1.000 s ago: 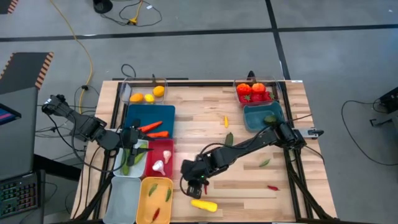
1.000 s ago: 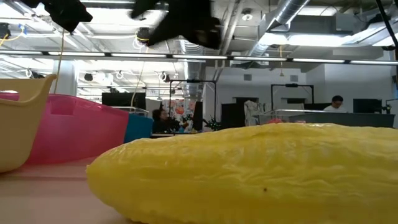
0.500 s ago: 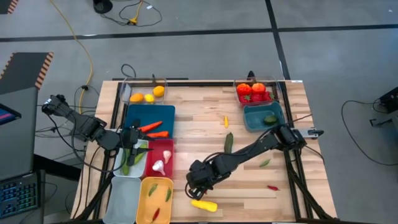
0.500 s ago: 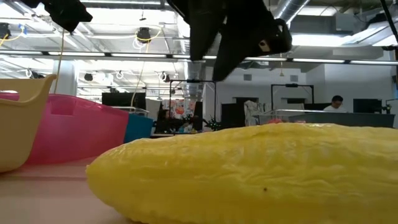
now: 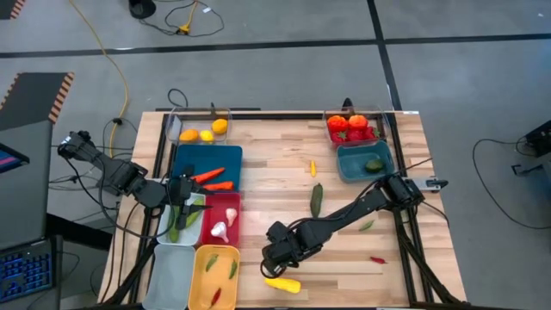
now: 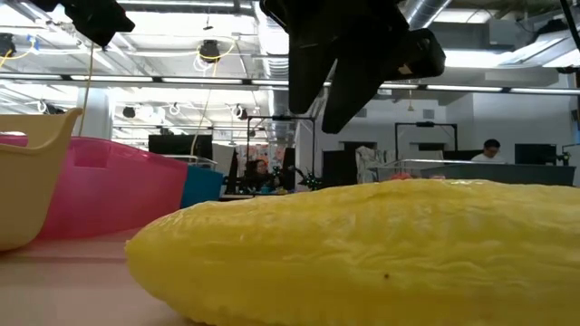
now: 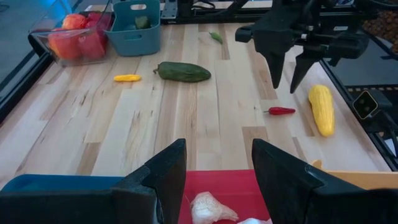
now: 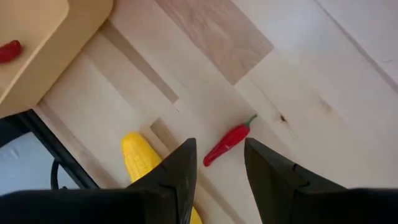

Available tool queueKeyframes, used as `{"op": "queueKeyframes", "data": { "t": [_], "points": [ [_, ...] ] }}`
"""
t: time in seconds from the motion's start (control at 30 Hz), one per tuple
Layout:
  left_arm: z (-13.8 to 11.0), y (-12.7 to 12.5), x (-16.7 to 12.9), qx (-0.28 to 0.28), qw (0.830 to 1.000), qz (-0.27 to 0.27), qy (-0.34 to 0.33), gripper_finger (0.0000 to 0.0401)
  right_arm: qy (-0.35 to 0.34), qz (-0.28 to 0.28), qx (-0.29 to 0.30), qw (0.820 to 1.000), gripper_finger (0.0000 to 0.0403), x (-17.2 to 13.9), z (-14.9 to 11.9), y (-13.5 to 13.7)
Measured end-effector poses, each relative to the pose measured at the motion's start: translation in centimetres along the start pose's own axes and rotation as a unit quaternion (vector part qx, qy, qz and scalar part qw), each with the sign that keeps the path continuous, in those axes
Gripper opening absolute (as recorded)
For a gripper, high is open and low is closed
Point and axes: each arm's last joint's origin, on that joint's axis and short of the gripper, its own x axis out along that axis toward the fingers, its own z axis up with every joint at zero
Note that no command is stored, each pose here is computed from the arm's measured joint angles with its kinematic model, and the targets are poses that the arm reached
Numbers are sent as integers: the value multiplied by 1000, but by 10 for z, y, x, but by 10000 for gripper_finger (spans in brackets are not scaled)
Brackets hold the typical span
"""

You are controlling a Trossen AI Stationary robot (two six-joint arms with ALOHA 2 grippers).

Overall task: Sort produce into baskets
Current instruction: Put the left red chili pepper into the yellow bin

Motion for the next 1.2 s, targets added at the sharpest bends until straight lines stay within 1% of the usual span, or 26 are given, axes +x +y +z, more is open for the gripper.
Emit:
{"op": "queueKeyframes", "data": {
  "t": [0.13,0.3,0.5,0.6,0.8,0.97,1.07,1.2],
  "points": [
    [0,0,0,0,1000,0,0,169,-20,-8,0,1000,161,0,-3,1],
    [0,0,0,0,1000,-1,1,169,-16,-18,15,1000,161,7,-8,1],
    [-1,0,0,3,1000,0,6,169,-2,-33,13,999,161,31,-12,1],
    [-2,0,0,4,1000,1,9,169,9,-39,14,999,161,38,-13,0],
    [-3,1,0,6,1000,2,13,169,26,-58,25,998,161,57,-15,-3],
    [-3,1,0,7,1000,3,14,169,31,-65,25,997,161,64,-16,-5],
    [-3,1,0,8,1000,4,15,169,41,-65,26,997,153,65,-17,-5],
    [-3,1,0,8,1000,4,16,169,43,-65,28,997,120,65,-15,-6]
  ]
}}
